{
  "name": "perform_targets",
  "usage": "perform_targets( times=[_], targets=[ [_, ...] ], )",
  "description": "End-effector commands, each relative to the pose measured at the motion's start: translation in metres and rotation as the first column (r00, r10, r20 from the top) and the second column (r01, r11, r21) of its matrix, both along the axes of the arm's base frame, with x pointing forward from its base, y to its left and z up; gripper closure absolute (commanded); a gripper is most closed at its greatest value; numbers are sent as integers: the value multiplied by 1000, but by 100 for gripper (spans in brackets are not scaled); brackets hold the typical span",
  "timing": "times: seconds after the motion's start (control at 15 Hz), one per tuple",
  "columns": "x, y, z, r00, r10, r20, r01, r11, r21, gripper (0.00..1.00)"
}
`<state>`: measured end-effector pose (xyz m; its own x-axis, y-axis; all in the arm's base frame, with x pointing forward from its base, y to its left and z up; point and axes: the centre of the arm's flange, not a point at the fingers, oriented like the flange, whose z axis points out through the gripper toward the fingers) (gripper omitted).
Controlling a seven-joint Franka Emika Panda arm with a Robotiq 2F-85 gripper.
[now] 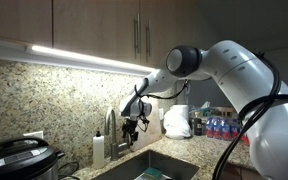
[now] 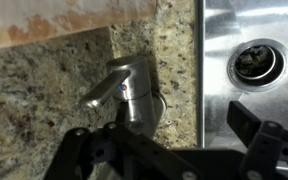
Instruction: Turn the tap faucet to the left, then open the tap
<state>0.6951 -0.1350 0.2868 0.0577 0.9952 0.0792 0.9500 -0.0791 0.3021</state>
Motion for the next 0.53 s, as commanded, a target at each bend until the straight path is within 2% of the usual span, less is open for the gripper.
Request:
perform_targets(
  times=[0.0, 0.33, 0.47],
  targets=[
    [-6, 11, -2, 999, -23, 42, 26, 998, -54, 0],
    [-14, 15, -2, 989, -116, 94, 123, 990, -70, 0],
    [-26, 12, -1, 960, -244, 134, 249, 968, -23, 0]
  ],
)
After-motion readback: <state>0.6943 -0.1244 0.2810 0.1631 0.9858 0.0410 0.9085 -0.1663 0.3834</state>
